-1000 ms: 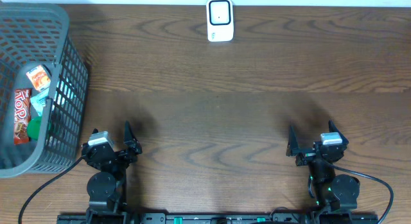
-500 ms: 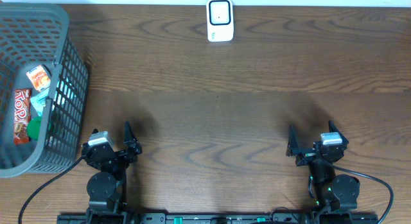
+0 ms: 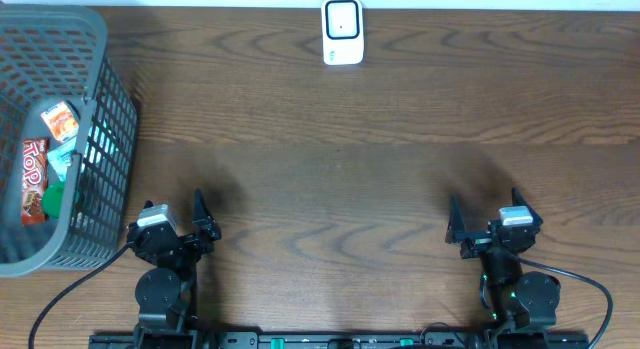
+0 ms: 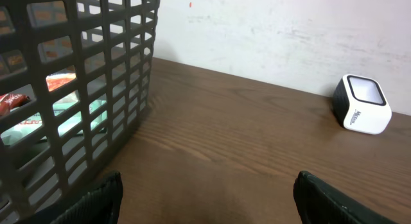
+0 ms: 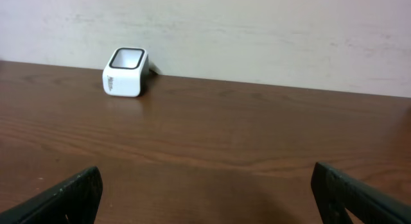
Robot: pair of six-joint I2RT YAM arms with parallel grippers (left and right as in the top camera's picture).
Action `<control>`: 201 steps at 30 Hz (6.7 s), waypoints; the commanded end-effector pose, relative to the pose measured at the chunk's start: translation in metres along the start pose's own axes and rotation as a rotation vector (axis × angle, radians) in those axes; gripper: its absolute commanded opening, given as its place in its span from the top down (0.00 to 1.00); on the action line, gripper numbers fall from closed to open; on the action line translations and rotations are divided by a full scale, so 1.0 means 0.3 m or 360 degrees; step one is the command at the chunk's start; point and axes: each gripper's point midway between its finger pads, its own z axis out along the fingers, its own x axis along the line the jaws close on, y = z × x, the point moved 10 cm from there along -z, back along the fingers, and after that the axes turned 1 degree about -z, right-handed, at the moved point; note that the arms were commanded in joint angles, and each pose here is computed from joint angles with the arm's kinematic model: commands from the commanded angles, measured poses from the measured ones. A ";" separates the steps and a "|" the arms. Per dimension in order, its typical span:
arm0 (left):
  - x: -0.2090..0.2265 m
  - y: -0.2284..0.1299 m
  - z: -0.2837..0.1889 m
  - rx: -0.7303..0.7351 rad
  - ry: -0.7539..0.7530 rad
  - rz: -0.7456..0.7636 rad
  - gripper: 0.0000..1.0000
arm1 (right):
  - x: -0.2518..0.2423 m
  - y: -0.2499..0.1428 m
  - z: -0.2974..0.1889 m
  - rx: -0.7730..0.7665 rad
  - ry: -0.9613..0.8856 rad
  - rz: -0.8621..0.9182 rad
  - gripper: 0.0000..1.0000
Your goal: Scan the item barcode
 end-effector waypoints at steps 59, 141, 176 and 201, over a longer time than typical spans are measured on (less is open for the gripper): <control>0.006 -0.042 0.009 0.0052 -0.0001 0.0038 0.15 | -0.001 -0.001 -0.001 0.0000 -0.0006 -0.0012 0.01; 0.297 0.998 0.195 0.0807 0.0890 -0.0752 0.14 | -0.001 -0.001 -0.001 0.0000 -0.0006 -0.0012 0.01; 0.636 0.422 0.342 0.1593 0.1329 -0.0839 0.14 | -0.001 -0.001 -0.001 0.0000 -0.0006 -0.0012 0.01; 0.639 0.391 0.388 0.1587 0.1237 -0.0944 0.02 | -0.001 -0.001 -0.001 0.0000 -0.0006 -0.0012 0.01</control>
